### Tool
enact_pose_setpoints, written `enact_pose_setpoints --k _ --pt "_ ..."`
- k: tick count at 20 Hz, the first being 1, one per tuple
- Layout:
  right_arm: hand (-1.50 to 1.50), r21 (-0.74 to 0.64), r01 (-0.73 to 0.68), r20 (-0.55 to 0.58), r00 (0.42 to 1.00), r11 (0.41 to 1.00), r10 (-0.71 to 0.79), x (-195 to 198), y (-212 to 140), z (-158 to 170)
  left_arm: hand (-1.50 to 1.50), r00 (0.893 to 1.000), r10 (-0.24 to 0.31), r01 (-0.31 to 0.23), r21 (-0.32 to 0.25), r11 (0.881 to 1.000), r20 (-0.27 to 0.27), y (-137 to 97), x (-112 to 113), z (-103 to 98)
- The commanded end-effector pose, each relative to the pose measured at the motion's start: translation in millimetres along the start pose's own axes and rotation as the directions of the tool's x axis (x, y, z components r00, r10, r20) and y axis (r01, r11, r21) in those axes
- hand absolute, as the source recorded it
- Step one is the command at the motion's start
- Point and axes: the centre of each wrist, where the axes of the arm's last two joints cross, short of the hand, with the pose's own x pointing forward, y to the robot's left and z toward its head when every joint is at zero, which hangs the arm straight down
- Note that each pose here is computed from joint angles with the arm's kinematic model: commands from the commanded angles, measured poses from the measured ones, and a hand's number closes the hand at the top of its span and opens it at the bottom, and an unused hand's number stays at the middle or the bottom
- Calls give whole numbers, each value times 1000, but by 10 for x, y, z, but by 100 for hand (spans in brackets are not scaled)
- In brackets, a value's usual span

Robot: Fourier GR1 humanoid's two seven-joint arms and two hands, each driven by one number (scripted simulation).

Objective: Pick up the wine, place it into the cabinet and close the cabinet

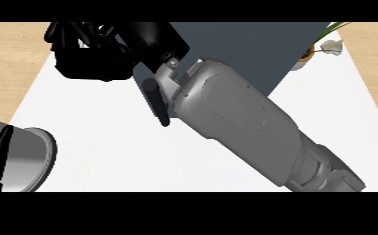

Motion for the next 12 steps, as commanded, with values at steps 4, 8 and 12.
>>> enact_pose_setpoints --k 4,8,12 --pt "150 -136 -57 -62 997 989 49 -379 -605 -22 -150 1000 -3 3 11 1000 -4 13 -137 -79" --pt "150 -158 -128 -86 990 979 115 -425 -772 -54 -150 1000 11 -11 -17 1000 -4 -14 -51 -30" --pt "150 -139 -113 -63 992 984 105 -519 -606 -67 -150 1000 -6 6 -5 1000 0 -21 -57 -101"
